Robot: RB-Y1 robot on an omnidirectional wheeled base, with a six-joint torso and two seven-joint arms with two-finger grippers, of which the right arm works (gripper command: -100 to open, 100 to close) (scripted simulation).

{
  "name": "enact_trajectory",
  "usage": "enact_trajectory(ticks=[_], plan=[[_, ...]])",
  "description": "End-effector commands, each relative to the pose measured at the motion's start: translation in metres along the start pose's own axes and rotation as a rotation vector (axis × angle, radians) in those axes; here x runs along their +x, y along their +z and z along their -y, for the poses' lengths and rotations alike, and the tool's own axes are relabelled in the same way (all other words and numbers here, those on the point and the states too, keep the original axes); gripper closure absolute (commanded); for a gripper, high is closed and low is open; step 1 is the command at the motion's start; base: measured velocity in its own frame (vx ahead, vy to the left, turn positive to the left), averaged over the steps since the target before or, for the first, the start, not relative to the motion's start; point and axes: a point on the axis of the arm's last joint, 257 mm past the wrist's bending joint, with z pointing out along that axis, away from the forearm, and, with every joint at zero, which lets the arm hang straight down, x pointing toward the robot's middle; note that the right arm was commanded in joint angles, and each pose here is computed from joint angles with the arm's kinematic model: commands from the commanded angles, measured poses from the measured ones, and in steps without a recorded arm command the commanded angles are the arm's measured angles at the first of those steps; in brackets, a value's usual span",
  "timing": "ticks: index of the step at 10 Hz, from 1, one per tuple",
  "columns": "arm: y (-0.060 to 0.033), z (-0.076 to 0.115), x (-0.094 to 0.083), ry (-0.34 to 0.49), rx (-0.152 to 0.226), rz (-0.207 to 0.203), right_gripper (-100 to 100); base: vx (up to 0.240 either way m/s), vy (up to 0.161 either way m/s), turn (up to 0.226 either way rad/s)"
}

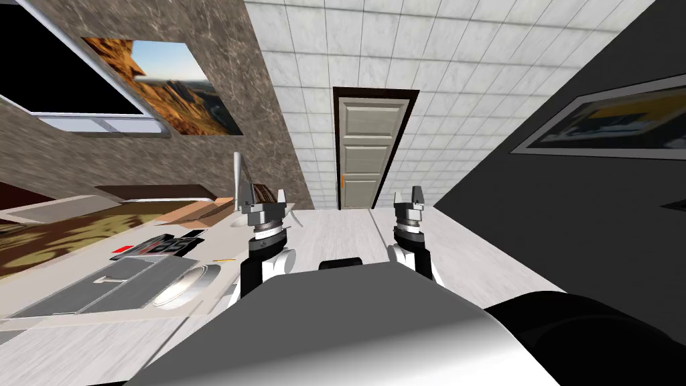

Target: Pull the door open

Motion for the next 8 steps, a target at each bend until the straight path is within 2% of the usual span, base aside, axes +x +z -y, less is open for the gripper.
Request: enact_trajectory(ticks=[1, 8], plan=[[-0.0023, 0.010, -0.001, 0.029, 0.014, -0.001, -100, 0.041, 0.002, 0.102], [-0.0169, 0.064, -0.011, 0.188, 0.095, 0.016, -100, 0.093, 0.000, 0.140]])
